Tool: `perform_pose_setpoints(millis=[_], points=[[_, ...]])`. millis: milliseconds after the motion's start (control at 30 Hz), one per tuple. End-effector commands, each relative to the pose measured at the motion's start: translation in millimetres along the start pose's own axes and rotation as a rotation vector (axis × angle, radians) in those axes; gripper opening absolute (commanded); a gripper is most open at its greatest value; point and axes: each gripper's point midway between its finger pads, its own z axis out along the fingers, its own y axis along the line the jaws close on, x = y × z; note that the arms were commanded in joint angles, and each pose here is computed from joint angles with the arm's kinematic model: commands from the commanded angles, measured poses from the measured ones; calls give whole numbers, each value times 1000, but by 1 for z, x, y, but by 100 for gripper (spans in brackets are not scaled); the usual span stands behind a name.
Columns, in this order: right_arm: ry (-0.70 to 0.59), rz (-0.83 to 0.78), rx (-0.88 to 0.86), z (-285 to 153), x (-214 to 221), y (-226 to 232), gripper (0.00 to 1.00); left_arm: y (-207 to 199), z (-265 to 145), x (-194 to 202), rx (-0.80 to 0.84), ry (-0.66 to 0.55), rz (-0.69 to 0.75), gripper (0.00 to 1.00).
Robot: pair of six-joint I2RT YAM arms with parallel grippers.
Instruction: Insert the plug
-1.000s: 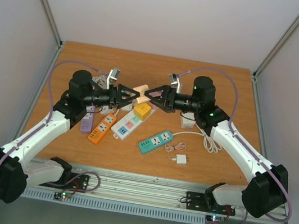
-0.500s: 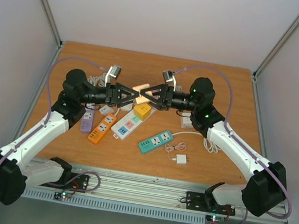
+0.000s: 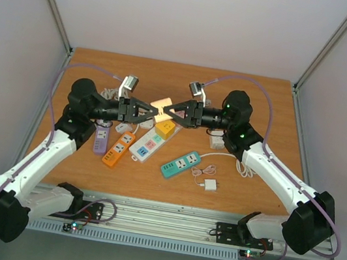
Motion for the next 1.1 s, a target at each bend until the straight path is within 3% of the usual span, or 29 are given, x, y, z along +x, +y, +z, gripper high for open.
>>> perform_pose_setpoints(millis=[0, 67, 167, 267, 433, 767, 1067], points=[[15, -42, 19, 1, 0, 0, 43, -4, -5, -4, -39, -24, 29, 69], [13, -52, 67, 0, 1, -11, 42, 15, -10, -5, -150, -57, -23, 80], [-5, -70, 190, -4, 1, -36, 41, 45, -31, -11, -412, -147, 24, 91], [-8, -120, 317, -9, 5, -63, 41, 80, -71, -19, -731, -268, 92, 96], [110, -262, 651, -7, 28, -125, 40, 93, -130, -22, -1047, -411, 156, 99], [330, -483, 922, 16, 60, -202, 40, 59, -190, -27, -1269, -584, 335, 99], [425, -600, 943, 33, 59, -233, 39, 64, -203, -23, -1355, -558, 422, 99]])
